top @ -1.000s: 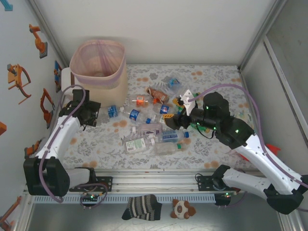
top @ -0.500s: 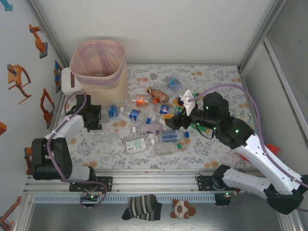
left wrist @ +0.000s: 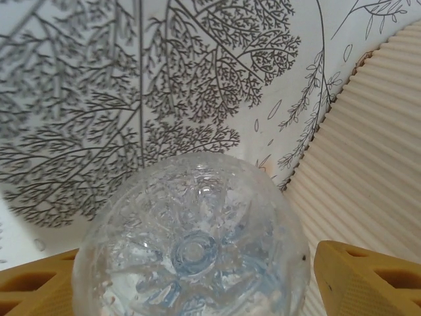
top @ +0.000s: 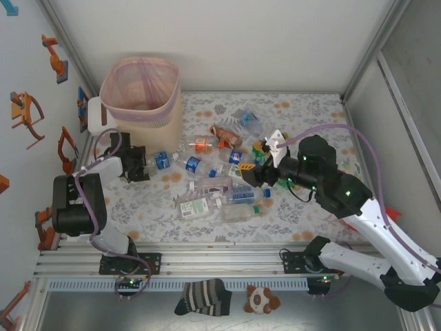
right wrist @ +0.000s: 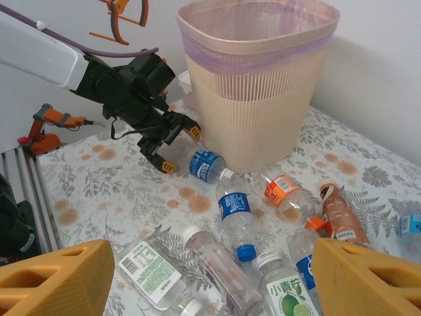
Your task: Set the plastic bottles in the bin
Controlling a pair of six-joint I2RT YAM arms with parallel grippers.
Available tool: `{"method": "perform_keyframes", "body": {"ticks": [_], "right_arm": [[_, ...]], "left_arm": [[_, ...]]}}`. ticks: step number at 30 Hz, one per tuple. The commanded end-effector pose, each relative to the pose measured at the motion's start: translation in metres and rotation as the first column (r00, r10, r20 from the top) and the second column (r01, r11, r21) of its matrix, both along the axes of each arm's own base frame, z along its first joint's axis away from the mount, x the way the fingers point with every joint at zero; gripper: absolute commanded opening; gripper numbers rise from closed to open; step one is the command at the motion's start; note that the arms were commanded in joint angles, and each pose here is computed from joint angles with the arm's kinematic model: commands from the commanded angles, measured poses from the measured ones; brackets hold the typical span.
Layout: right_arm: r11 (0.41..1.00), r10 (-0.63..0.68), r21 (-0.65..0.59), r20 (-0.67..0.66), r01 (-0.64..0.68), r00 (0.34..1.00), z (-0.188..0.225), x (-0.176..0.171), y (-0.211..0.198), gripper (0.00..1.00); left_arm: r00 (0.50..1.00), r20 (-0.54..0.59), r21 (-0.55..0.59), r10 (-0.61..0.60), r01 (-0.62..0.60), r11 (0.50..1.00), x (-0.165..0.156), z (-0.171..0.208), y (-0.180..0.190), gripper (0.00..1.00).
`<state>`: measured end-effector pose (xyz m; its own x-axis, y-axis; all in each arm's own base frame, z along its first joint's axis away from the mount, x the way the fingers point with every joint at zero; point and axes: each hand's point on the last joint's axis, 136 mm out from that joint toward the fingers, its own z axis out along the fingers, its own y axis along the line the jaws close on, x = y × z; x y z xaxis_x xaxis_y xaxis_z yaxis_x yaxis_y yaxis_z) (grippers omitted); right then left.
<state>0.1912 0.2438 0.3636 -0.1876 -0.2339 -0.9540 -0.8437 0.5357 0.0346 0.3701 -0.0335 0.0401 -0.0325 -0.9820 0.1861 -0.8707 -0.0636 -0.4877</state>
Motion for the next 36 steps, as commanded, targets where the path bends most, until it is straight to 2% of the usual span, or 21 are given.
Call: {"method": "perform_keyframes", "body": {"ticks": [1, 8, 18, 25, 31, 36], "right_arm": [[1.000, -0.012, 0.029, 0.014, 0.012, 1.000, 0.016, -0.004, -0.004, 0.78], [1.000, -0.015, 0.023, 0.015, 0.015, 1.000, 0.016, -0.002, -0.003, 0.78], [1.000, -0.011, 0.024, 0.018, 0.011, 1.000, 0.018, -0.002, -0.003, 0.78], [0.999, -0.014, 0.033, 0.022, 0.014, 1.000, 0.020, -0.003, -0.004, 0.77], [0.999, -0.013, 0.035, 0.022, 0.012, 1.000, 0.021, -0.004, -0.005, 0.77], [0.999, -0.014, 0.035, 0.021, 0.013, 1.000, 0.019, -0.005, -0.006, 0.77]], "left_arm": [[1.000, 0.008, -0.038, 0.011, -0.011, 0.999, 0.012, 0.003, -0.002, 0.80], [1.000, -0.024, -0.056, 0.015, -0.016, 0.998, 0.013, -0.009, -0.004, 0.76], [0.999, -0.028, -0.039, 0.032, -0.033, 0.999, 0.007, -0.008, 0.000, 0.65], [0.999, -0.009, -0.023, 0.042, -0.042, 0.999, 0.003, 0.004, 0.006, 0.61], [0.999, 0.013, 0.033, 0.052, -0.052, 0.998, -0.011, 0.022, 0.022, 0.59], [0.995, 0.095, 0.095, 0.041, -0.050, 0.994, -0.017, 0.047, 0.038, 0.58]]}}
